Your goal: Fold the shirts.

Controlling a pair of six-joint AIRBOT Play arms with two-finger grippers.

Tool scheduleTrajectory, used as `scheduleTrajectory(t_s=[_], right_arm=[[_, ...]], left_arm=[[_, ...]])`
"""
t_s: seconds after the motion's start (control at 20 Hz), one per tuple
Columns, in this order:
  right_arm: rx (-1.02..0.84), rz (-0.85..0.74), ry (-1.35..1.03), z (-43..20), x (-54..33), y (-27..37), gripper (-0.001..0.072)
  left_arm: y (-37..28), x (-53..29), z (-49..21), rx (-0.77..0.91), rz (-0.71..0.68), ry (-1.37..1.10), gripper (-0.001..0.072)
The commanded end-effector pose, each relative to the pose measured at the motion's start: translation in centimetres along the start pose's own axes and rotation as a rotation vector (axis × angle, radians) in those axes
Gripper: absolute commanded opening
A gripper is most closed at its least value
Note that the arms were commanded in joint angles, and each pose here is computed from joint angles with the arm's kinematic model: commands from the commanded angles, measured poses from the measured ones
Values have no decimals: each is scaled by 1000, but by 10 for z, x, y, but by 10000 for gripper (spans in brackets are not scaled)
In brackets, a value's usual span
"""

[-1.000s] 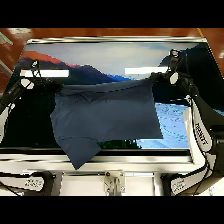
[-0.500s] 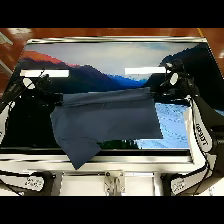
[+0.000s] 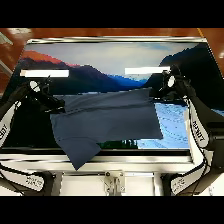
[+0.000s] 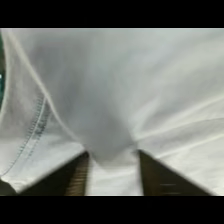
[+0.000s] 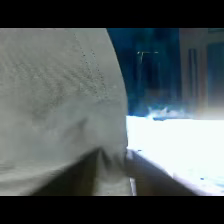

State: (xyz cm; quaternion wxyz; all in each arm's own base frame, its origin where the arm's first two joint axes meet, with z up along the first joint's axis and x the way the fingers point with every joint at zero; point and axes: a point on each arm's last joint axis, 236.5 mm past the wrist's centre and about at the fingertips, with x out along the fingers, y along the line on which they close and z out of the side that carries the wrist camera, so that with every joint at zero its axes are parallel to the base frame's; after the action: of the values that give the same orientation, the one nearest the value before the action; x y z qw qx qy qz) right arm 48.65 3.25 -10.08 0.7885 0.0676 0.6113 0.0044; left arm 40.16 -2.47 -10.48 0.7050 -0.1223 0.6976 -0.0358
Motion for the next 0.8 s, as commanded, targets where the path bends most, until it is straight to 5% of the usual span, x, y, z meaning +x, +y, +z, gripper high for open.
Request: scheduleTrajectory(t_s=[0.0,0.2,0.25,0.3,0.75], right_arm=[[-26,26,11,-1,-13,7,475],[-166,-77,20,-8,-76,-14,490],[-189,-139,38,-14,-93,-31,643],[-187,-187,75,-24,-108,-51,665],[187,218,289,-125,-108,-77,663]], left_arm=[[3,-9,0,-4,3,5,447],[13,-62,-10,-2,7,-7,490],[16,-79,-18,7,6,-10,593],[21,-92,-27,1,4,-13,679],[15,-26,-217,-266,-286,151,660]])
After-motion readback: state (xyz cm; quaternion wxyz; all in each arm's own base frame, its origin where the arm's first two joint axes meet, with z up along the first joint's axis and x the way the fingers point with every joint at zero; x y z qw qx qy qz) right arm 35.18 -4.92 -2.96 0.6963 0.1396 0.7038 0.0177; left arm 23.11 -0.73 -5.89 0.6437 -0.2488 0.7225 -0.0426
